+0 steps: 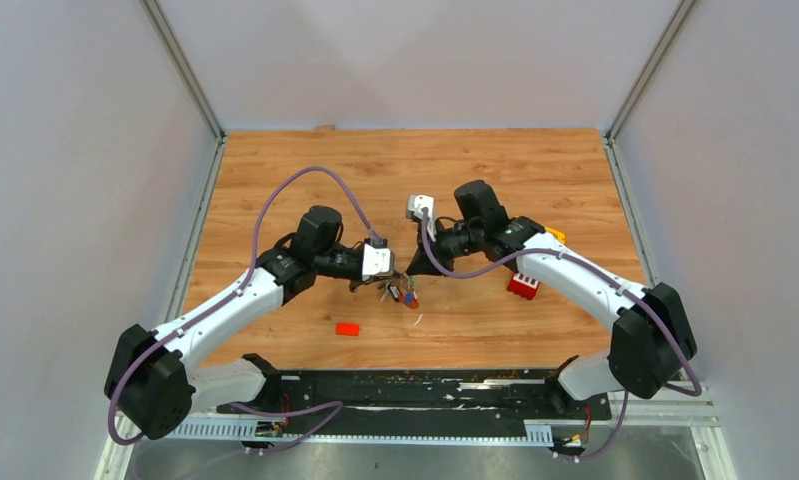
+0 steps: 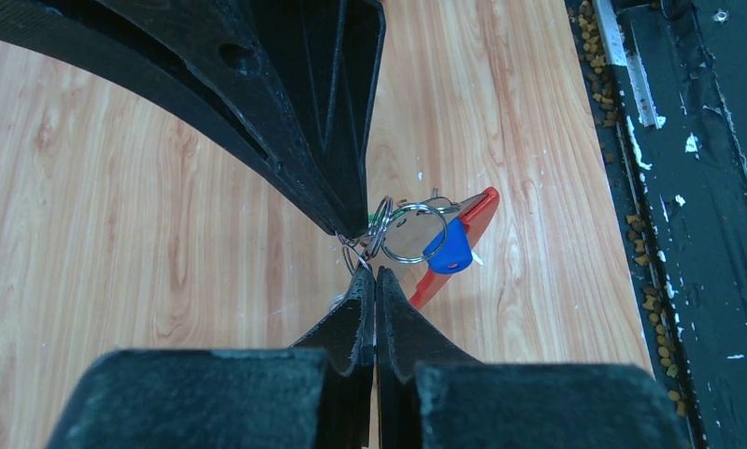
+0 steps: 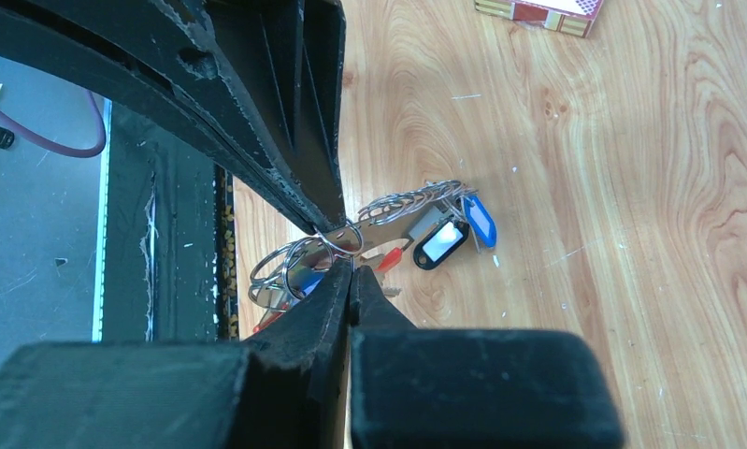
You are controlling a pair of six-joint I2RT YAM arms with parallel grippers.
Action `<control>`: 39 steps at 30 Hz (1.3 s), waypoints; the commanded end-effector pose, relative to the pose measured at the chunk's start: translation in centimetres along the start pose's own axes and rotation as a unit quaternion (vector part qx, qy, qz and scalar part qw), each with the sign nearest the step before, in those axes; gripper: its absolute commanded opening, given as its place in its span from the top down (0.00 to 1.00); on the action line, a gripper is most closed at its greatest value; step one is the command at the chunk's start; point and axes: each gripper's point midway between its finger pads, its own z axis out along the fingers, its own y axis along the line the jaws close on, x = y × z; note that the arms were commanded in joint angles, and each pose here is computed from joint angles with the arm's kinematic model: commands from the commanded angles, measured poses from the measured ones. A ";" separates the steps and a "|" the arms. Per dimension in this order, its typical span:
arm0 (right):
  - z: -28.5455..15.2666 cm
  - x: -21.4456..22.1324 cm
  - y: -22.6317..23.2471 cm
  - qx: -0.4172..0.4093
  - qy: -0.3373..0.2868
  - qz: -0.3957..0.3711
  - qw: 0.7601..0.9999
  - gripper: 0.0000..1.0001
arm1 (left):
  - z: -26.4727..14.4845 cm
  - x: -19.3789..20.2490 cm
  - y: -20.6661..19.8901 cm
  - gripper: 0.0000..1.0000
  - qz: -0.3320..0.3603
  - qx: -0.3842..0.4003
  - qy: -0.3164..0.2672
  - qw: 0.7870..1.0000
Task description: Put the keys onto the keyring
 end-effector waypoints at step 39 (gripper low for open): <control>-4.2 -2.4 4.5 -0.042 -0.046 -0.191 0.980 0.62 | -0.7 -5.8 0.0 1.00 -0.027 0.024 -0.135 0.990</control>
